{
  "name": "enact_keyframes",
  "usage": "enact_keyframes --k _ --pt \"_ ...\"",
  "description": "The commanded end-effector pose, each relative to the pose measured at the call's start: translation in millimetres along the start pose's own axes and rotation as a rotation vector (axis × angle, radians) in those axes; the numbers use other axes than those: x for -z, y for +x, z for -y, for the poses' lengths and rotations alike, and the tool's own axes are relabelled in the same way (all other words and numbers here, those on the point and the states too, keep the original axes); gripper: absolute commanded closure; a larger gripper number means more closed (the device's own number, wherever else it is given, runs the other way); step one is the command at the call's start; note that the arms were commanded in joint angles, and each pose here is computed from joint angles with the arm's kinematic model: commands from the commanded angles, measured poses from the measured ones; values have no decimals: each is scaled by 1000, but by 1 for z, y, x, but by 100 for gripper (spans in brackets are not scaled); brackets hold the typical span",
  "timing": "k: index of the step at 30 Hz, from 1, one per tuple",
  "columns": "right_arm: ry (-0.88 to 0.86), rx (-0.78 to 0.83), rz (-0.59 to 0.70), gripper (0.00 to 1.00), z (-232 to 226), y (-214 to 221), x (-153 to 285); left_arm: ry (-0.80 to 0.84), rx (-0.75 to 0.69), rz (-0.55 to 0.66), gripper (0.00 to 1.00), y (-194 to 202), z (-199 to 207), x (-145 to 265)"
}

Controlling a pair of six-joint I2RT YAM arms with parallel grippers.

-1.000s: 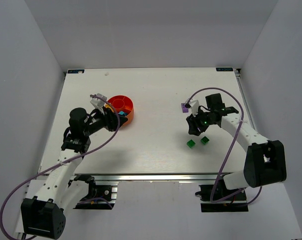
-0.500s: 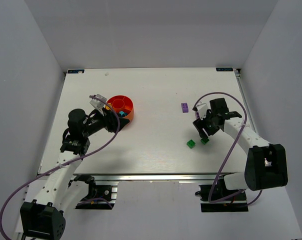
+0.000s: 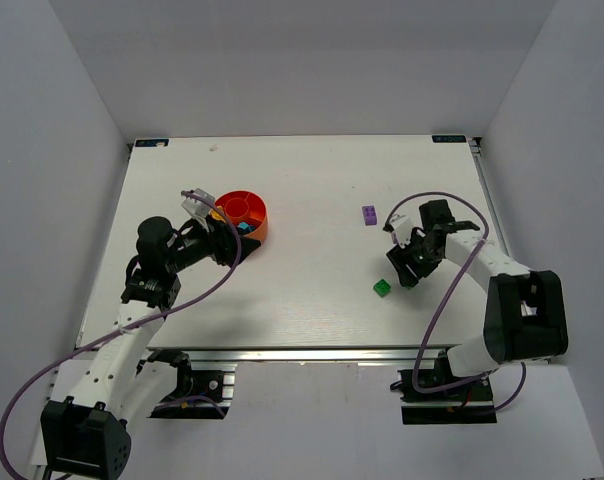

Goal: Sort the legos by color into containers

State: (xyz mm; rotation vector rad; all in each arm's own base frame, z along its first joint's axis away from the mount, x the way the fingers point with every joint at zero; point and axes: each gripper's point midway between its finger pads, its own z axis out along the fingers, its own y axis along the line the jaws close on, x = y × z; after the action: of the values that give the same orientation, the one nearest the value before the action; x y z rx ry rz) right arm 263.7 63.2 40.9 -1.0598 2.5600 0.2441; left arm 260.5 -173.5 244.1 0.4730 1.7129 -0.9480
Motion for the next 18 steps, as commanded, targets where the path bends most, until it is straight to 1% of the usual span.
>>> enact_keyframes --k 1,4,11,14,15,17,18 --pt "-53 13 -11 35 -7 5 -8 36 -26 5 26 -2 6 -1" --pt "-49 7 -26 36 -4 8 -13 36 -25 4 26 -2 6 -1" --pt "-48 1 -42 47 -4 12 -20 40 -24 1 26 -1 6 -1" --pt "-41 4 -34 56 -3 11 -20 38 -19 0 26 0 5 -2" --pt "-38 3 -34 63 -3 12 -19 39 -19 -2 26 0 5 -2" --pt "-23 15 -22 70 0 9 -17 44 -22 -2 26 1 6 -2" --pt "-14 25 -11 78 2 4 -13 47 -23 -2 26 1 6 -2"
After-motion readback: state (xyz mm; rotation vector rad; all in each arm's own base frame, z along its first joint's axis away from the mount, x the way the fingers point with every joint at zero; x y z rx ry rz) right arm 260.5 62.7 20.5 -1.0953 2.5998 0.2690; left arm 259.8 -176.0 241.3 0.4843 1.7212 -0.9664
